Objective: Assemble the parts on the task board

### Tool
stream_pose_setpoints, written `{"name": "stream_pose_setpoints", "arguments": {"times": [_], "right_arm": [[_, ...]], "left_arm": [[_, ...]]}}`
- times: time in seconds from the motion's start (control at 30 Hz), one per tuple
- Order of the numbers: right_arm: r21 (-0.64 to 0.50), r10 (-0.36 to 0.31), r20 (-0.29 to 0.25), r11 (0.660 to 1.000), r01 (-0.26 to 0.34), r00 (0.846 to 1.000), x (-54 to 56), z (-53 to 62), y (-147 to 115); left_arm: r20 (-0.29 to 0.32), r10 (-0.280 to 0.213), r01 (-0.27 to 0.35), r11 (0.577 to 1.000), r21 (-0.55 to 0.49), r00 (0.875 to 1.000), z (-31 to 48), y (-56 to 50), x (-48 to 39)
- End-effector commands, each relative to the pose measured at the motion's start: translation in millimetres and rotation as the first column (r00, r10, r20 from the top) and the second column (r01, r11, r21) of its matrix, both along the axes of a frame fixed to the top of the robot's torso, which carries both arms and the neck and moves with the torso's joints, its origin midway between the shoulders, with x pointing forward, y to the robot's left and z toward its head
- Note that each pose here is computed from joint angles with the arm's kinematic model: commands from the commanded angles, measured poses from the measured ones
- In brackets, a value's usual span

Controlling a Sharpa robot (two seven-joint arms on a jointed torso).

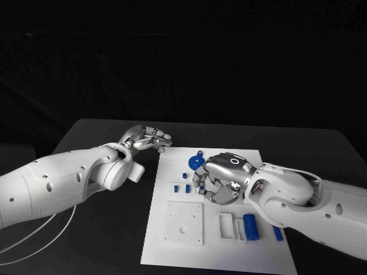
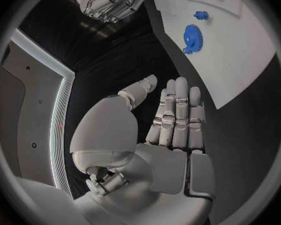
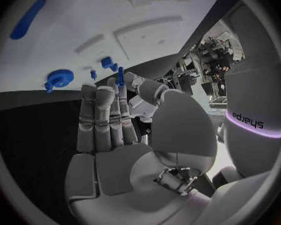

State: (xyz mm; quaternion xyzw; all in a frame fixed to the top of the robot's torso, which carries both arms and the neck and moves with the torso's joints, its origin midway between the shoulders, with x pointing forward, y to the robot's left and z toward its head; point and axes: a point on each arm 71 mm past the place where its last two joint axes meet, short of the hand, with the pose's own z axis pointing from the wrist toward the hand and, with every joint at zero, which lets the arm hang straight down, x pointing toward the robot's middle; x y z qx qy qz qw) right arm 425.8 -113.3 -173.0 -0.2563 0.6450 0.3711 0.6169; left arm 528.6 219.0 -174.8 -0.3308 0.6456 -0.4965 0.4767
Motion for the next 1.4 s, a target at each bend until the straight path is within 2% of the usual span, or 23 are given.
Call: {"name": "stream_pose_setpoints", "arguments": {"times": [0.03,0.2,0.53,0.77,1.4], "right_arm": [[-0.007,0.034,0.001,0.999,-0.034,0.999,-4.0,-4.9,5.1],[-0.033,0.057,-0.005,0.998,-0.057,0.998,-9.4,-15.1,10.5],[-0.057,0.081,-0.013,0.995,-0.082,0.997,-16.6,-21.6,14.4],[-0.077,0.097,-0.029,0.992,-0.099,0.995,-22.9,-30.7,16.2],[-0.107,0.109,-0.030,0.988,-0.111,0.994,-27.7,-40.1,17.4]], "left_arm": [[0.009,0.006,-0.006,1.000,-0.006,1.000,1.2,-1.6,1.1],[0.010,0.010,-0.010,1.000,-0.004,1.000,0.8,-2.4,2.6],[0.008,0.002,-0.002,1.000,-0.006,1.000,0.7,-5.5,2.2],[0.007,-0.002,0.002,1.000,-0.006,1.000,0.8,-6.9,2.1],[0.004,-0.008,0.008,1.000,-0.006,1.000,0.6,-7.6,1.7]]}}
